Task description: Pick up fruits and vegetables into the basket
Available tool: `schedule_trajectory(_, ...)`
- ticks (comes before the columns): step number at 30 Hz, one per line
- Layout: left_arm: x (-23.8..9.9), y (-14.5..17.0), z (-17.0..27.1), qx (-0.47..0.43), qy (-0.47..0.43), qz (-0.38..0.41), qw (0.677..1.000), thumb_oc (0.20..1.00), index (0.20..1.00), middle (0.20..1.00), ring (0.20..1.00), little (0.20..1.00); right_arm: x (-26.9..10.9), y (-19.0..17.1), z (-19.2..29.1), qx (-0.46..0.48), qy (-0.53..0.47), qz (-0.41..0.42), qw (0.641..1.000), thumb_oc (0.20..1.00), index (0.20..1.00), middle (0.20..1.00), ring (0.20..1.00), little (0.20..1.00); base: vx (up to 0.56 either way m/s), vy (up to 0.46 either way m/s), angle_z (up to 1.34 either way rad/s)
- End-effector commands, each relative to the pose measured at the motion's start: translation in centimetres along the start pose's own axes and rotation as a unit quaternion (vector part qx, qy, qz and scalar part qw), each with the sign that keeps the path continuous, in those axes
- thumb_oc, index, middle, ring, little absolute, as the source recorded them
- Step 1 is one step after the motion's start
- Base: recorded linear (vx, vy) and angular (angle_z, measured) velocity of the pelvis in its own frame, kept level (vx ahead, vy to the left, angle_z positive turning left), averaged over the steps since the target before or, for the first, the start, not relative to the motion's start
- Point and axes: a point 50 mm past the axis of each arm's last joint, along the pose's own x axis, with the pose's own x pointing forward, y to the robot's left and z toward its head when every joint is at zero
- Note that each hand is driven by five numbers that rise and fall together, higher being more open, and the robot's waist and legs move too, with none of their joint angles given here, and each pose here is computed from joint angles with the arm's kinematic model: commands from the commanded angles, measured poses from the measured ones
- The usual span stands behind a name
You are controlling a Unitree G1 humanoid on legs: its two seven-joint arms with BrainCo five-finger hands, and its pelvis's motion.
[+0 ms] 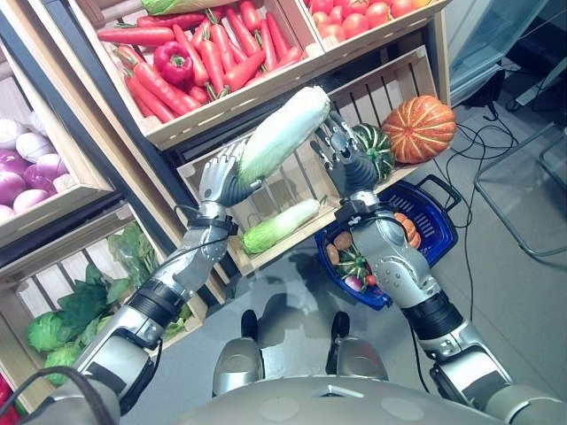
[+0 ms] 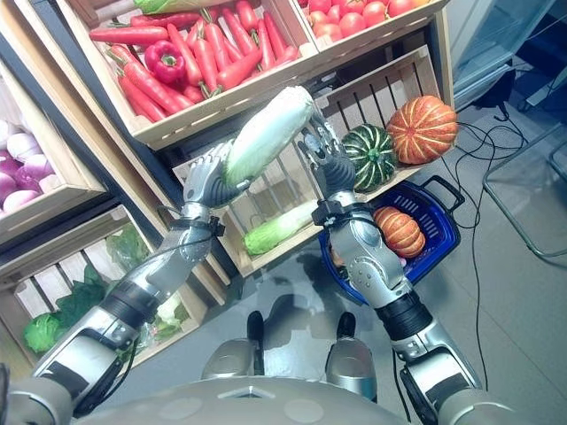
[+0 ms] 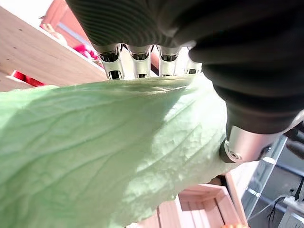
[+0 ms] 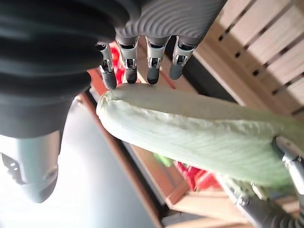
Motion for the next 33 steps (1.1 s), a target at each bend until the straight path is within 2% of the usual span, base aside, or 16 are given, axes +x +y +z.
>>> schedule_trajectory(1, 2.4, 1.5, 6.8, -0.058, -0.141, 0.027, 0.988, 0.200, 0.200, 0.200, 0.200, 0.200, 1.6, 6.3, 1.9, 0.001, -0.059, 0.102, 0.993, 1.000, 1.000, 1.000, 1.000, 1.000, -0.03, 0.006, -0.01)
schedule_trajectory(5, 2.6, 1.1, 6.7, -0.174, -0.069, 0.008, 0.982, 0.200, 0.200, 0.200, 0.200, 0.200, 1.5, 7.0, 3.1, -0.045, -0.109, 0.110, 0.987, 1.000, 1.000, 1.000, 1.000, 1.000, -0.01, 0.002, 0.00)
schedule_trajectory(12, 2.4, 2.5, 4.3, -0.236, 0.003, 0.056, 0.970, 0.200, 0.200, 0.200, 0.200, 0.200, 0.8, 6.4, 6.4, -0.132, -0.193, 0.086, 0.969, 1.000, 1.000, 1.000, 1.000, 1.000, 0.01, 0.004, 0.00)
schedule_trajectory(16, 1.5, 3.5, 1.7, -0.251, 0.031, 0.110, 0.961, 0.200, 0.200, 0.200, 0.200, 0.200, 0.1, 3.5, 7.7, -0.153, -0.223, 0.031, 0.962, 1.000, 1.000, 1.000, 1.000, 1.000, 0.06, 0.020, -0.01)
schedule_trajectory(24, 0.4, 5.4, 0.1, -0.255, 0.019, 0.186, 0.949, 0.200, 0.200, 0.200, 0.200, 0.200, -0.7, -0.8, 7.8, -0.126, -0.218, -0.064, 0.966, 1.000, 1.000, 1.000, 1.000, 1.000, 0.00, 0.000, 0.00)
schedule_trajectory(29, 0.5, 6.2, 0.6, -0.245, -0.010, 0.210, 0.946, 0.200, 0.200, 0.200, 0.200, 0.200, -0.4, -1.7, 7.0, -0.102, -0.199, -0.095, 0.970, 1.000, 1.000, 1.000, 1.000, 1.000, 0.01, -0.001, 0.00)
schedule_trajectory(33, 0.7, 6.4, 1.2, -0.237, -0.031, 0.209, 0.948, 0.200, 0.200, 0.200, 0.200, 0.200, 0.0, -1.5, 6.4, -0.083, -0.183, -0.084, 0.976, 1.000, 1.000, 1.000, 1.000, 1.000, 0.00, 0.000, 0.00)
